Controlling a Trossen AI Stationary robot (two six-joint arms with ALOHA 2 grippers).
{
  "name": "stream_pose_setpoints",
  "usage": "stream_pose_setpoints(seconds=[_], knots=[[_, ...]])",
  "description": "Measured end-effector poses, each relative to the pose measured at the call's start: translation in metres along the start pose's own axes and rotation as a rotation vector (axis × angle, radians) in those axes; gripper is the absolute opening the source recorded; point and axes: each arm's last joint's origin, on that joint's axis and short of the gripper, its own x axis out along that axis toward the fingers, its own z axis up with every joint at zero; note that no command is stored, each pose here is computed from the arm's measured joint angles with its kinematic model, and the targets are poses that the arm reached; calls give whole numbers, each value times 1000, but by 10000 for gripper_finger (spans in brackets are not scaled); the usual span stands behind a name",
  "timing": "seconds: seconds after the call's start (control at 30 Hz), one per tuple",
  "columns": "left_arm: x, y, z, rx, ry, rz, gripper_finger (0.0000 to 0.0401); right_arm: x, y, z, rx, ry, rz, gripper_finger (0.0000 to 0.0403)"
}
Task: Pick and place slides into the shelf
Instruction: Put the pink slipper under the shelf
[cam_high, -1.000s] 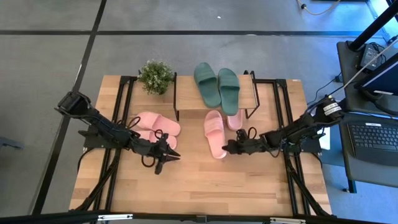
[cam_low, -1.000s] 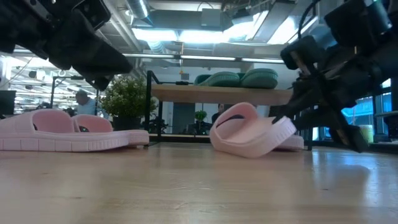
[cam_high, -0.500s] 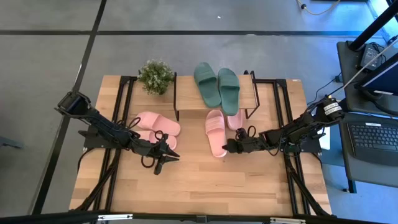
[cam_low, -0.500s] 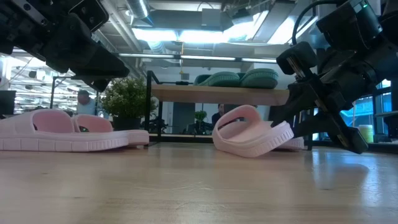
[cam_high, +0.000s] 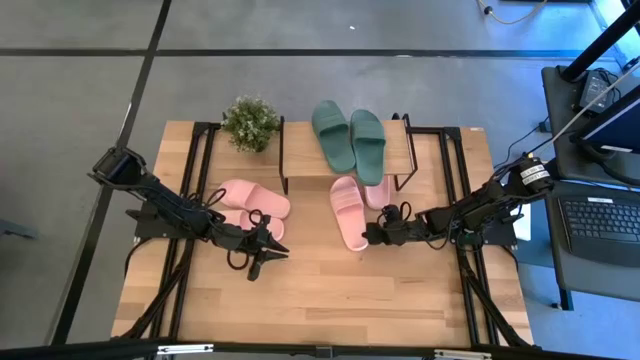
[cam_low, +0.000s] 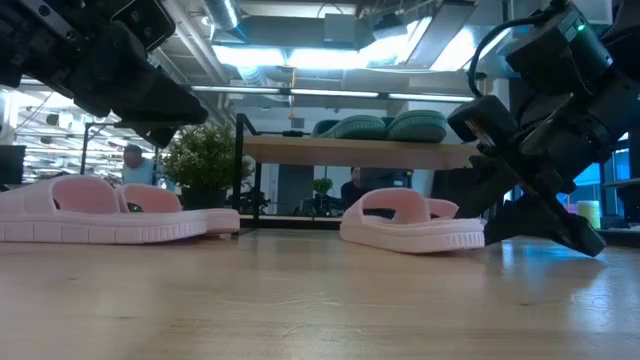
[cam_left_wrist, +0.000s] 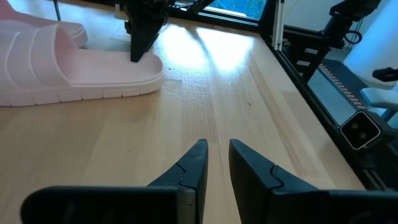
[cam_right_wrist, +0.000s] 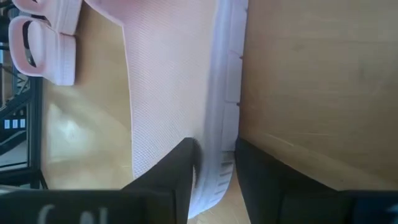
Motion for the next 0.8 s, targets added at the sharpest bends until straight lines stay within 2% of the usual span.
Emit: stream_pose_setpoints(seconds=[0.4, 0.6, 0.7, 0.8], knots=[[0, 0, 0, -29, 0, 0, 57, -4, 4, 3, -20, -50, 23, 118], [0, 0, 0, -51, 0, 0, 57, -8, 6, 4, -89, -45, 30, 118], [0, 0, 0, -51, 0, 0, 57, -9, 2, 4, -98, -31, -15, 118], [0, 0, 0, -50, 1, 0, 57, -9, -4, 3, -32, -15, -74, 118]])
